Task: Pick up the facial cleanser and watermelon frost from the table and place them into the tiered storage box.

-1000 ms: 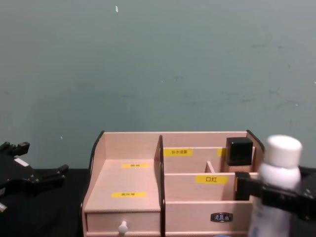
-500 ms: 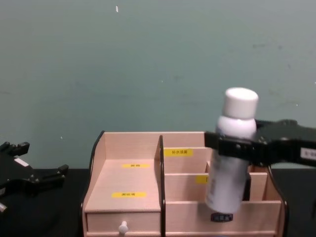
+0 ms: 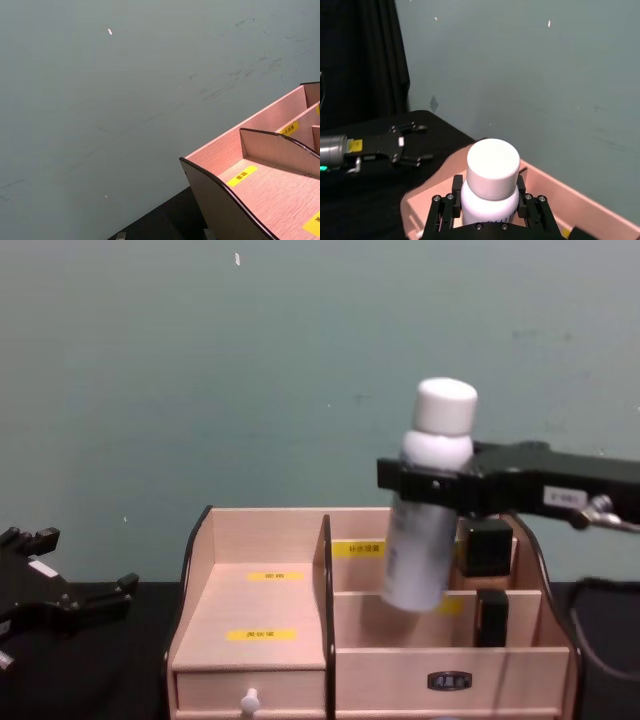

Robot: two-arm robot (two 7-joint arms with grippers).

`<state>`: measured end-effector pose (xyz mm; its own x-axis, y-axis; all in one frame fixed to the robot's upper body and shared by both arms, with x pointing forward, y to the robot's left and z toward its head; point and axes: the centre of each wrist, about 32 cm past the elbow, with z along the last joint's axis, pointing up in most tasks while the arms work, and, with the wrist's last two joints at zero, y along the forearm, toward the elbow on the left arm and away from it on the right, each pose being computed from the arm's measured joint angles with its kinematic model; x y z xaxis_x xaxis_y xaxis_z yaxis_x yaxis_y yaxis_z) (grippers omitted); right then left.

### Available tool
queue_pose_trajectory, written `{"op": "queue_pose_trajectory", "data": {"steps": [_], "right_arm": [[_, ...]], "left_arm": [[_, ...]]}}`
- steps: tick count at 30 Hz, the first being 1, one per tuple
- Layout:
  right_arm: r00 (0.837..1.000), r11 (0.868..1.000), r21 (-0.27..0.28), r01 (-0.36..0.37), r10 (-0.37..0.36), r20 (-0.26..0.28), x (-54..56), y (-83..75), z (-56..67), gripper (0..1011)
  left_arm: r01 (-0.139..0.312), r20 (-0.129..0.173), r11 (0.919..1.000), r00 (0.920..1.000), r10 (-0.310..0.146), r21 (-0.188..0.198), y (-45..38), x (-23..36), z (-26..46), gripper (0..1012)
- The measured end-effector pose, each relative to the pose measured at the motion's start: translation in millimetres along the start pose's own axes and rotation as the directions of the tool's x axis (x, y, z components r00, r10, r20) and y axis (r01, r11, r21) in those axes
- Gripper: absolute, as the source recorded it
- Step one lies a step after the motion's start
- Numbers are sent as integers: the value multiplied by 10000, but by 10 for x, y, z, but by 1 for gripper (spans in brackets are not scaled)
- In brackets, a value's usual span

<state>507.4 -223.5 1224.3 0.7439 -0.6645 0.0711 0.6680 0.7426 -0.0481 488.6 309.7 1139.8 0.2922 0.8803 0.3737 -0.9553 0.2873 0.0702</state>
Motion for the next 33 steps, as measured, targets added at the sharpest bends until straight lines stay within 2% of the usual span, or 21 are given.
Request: {"op": "queue_pose_trajectory", "data": {"steps": [8,15,33], "right_arm": [[9996,9996,130,243,-244,126,117,191,46,605],[9989,9990,49,446,-447,133,191,310,31,605],[9981,9983,-143,559,-555,275,286,540,-1,605]], "left_arm": [[1,0,10000,10000,-1,0,0,0,0,1001],[0,0,10000,10000,0,1,0,0,0,1001],[1,0,10000,10000,-1,1,0,0,0,1001]]}}
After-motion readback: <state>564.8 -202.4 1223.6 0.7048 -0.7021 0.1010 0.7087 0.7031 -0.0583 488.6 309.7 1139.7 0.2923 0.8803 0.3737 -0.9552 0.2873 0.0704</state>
